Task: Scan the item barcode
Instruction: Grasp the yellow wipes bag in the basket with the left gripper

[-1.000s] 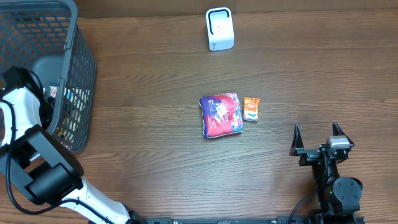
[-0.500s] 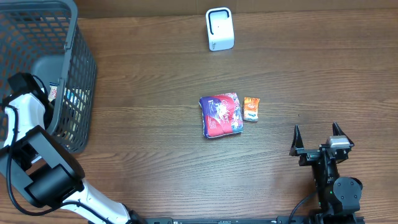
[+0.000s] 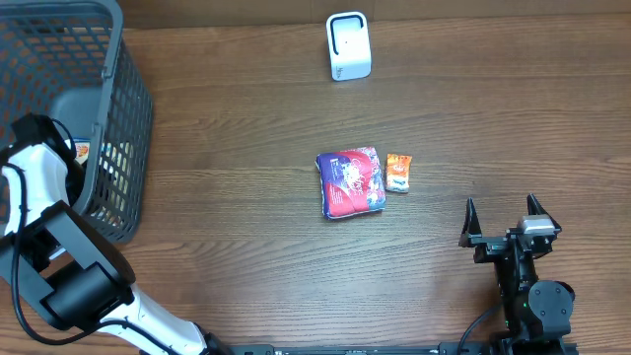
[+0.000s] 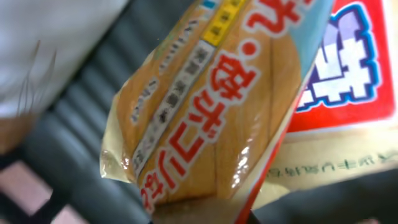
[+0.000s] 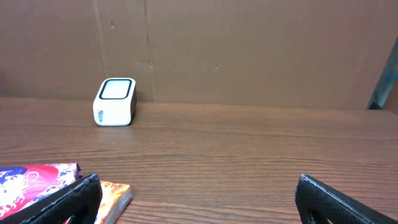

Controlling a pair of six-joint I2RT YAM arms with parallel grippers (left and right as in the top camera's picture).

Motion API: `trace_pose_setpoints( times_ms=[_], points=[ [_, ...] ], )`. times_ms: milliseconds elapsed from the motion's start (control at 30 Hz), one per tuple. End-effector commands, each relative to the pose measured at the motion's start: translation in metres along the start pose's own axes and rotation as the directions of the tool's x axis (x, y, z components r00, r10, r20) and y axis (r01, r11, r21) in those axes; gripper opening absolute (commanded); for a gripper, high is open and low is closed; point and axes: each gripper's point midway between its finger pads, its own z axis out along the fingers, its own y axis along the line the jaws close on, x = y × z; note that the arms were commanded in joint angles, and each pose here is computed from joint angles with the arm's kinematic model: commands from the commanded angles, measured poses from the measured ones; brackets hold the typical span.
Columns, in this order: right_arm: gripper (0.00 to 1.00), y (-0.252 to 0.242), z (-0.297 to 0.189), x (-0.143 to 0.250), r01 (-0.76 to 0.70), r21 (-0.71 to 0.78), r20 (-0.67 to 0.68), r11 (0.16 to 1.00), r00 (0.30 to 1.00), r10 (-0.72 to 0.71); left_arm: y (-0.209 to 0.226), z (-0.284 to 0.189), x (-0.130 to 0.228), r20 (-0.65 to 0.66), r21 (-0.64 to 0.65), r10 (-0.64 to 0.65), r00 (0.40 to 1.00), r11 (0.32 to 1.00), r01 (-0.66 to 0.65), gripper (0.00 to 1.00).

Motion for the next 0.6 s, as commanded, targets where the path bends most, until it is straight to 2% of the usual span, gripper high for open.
trace_pose_setpoints(
  times_ms=[0, 167, 267, 567],
  points=[
    [1.00, -0.001, 0.000, 0.001, -0.007, 0.007, 0.008, 1.000, 1.000, 0.007, -0.014, -0.040, -0.025, 0.058, 0.088, -0.012, 0.998, 0.996, 0.007, 0.04],
    [1.00, -0.001, 0.000, 0.001, -0.007, 0.007, 0.008, 1.000, 1.000, 0.007, -0.024, -0.128, -0.058, 0.231, 0.198, -0.039, 0.972, 0.980, -0.008, 0.04],
    [1.00, -0.001, 0.000, 0.001, -0.007, 0.006, 0.008, 1.000, 1.000, 0.007, -0.029, -0.180, -0.065, 0.333, 0.273, -0.060, 0.941, 0.961, -0.035, 0.04],
    [1.00, -0.001, 0.000, 0.001, -0.007, 0.006, 0.008, 1.000, 1.000, 0.007, -0.036, -0.306, -0.043, 0.566, 0.452, -0.119, 0.816, 0.872, -0.187, 0.04]
  ],
)
